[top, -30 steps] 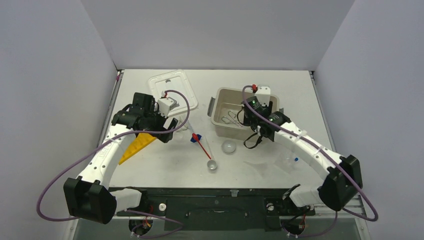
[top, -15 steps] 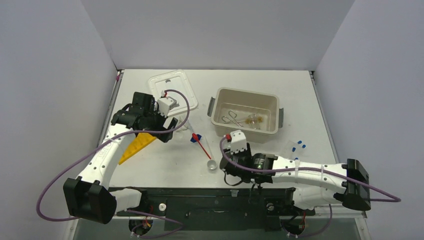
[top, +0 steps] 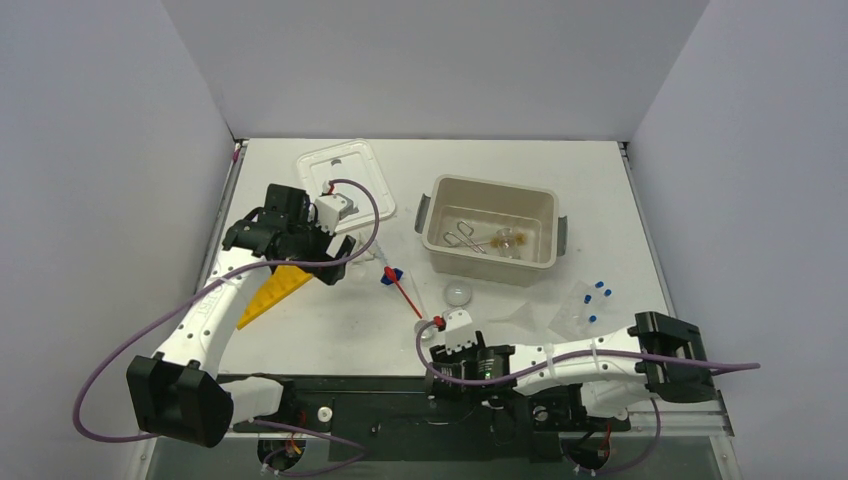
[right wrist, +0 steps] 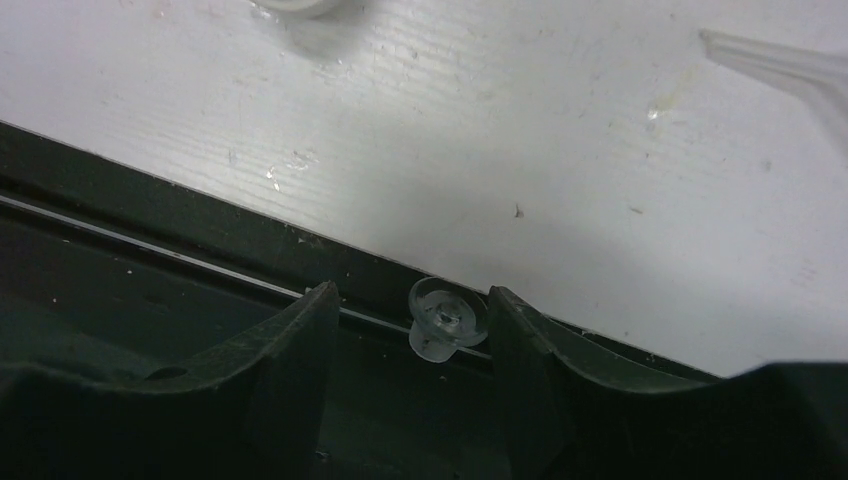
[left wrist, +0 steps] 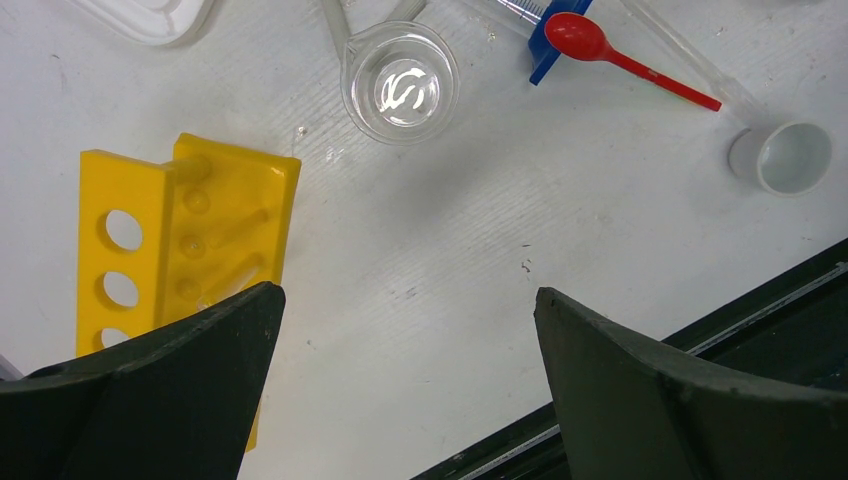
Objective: Organize the chemistry lab equipment
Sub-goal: Pick up the chemistry item at the center of the board.
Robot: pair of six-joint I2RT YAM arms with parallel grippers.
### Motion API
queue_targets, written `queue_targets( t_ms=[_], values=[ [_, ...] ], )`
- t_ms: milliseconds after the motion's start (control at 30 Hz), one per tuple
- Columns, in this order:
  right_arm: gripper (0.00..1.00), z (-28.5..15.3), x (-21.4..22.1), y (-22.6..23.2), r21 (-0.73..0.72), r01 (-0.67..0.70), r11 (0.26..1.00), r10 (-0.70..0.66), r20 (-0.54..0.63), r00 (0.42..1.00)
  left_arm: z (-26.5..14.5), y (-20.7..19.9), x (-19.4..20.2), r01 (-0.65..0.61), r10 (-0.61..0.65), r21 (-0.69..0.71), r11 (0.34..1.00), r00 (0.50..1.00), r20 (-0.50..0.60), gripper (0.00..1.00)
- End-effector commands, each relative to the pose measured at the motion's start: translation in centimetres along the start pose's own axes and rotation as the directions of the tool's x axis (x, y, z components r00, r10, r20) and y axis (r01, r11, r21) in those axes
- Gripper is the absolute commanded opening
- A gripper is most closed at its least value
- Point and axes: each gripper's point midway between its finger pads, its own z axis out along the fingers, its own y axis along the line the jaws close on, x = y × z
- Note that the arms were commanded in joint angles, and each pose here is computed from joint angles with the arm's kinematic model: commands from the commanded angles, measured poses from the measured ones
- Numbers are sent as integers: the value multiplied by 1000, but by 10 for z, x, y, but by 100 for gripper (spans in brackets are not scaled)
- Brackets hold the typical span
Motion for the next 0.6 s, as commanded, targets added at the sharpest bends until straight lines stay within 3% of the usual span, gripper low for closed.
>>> queue_targets(
  t_ms=[0, 567],
  values=[
    [53, 4, 18, 10, -24, -80, 996, 80, -20, 997, -10, 1, -12, -1, 1, -12, 1000, 998, 56, 97],
    [52, 17, 63, 5, 37, -159, 987, 161, -48, 986, -21, -2, -8, -23, 24, -16, 1000, 997, 72, 96]
  ],
)
